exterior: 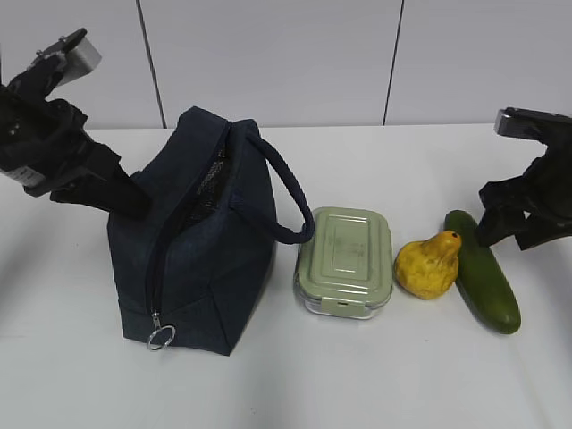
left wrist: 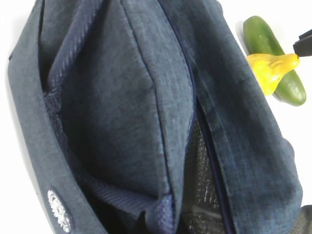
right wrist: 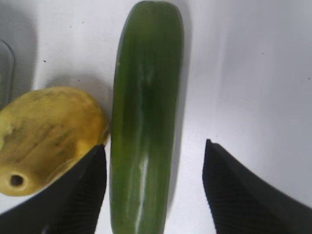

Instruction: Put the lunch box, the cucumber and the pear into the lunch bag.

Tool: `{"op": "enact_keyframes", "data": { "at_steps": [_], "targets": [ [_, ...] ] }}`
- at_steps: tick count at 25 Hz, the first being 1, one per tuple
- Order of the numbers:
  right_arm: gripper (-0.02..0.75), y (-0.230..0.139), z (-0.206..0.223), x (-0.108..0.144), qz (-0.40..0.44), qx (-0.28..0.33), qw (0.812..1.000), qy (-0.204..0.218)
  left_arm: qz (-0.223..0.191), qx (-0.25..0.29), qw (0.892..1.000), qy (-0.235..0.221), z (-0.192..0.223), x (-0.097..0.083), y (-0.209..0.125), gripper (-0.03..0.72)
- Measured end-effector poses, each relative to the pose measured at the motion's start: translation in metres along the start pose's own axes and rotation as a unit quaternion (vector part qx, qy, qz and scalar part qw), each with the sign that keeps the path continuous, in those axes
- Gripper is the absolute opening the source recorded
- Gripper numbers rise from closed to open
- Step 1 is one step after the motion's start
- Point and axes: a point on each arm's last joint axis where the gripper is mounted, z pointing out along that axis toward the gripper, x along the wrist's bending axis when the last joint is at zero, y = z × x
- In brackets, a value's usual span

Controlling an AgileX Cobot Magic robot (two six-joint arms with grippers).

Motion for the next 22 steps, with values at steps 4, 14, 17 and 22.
{"op": "enact_keyframes", "data": {
  "at_steps": [4,14,17,22],
  "targets": [
    [0.484,-0.001,0.010,-0.002,0.001,0.015,1.000,0.006,0.000,0.000,1.000,0.000,0.000,0.000,0.000,0.014],
    [0.484,-0.005,0.043,-0.003,0.004,0.046,0.998,0.046,0.000,0.000,1.000,0.000,0.000,0.000,0.000,0.013],
    [0.483,-0.007,0.051,-0.005,0.005,0.057,0.997,0.049,0.000,0.000,1.000,0.000,0.000,0.000,0.000,0.013],
    [0.351,-0.006,0.053,-0.006,0.005,0.056,0.997,0.047,0.000,0.000,1.000,0.001,0.000,0.000,0.000,0.013]
  ]
}}
